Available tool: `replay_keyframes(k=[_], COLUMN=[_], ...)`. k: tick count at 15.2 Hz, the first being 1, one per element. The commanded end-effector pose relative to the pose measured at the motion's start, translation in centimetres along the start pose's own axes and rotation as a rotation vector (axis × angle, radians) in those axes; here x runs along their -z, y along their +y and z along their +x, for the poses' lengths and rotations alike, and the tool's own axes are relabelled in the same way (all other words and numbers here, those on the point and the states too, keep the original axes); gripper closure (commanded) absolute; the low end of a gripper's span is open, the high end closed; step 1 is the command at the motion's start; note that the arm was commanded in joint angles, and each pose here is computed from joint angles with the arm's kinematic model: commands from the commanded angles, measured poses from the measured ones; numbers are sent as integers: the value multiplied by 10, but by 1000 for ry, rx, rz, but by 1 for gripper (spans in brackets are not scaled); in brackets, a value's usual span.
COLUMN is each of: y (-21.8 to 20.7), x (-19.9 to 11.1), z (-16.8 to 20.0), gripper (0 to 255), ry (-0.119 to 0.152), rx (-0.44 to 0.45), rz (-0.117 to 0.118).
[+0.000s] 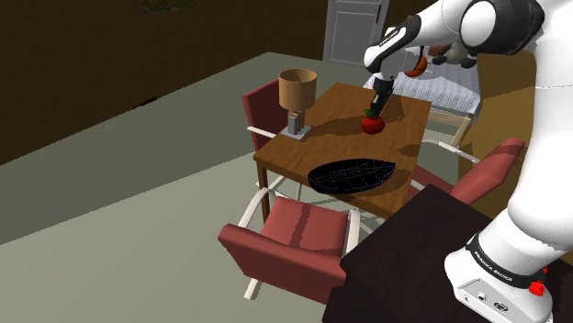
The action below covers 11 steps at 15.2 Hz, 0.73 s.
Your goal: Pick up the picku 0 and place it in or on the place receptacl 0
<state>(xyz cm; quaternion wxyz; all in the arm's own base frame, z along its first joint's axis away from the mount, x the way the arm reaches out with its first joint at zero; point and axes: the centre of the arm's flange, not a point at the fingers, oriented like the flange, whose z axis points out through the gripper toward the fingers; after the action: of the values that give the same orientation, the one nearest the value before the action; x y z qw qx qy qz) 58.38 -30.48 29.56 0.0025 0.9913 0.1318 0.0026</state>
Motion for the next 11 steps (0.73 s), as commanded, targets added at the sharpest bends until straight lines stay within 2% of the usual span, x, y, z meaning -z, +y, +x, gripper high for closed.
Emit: replay_keyframes(k=[1,11], y=[-23,-152], x=[6,34], z=[-1,-16], gripper=[255,255], ry=[1,1], rx=[0,0], rz=[0,0])
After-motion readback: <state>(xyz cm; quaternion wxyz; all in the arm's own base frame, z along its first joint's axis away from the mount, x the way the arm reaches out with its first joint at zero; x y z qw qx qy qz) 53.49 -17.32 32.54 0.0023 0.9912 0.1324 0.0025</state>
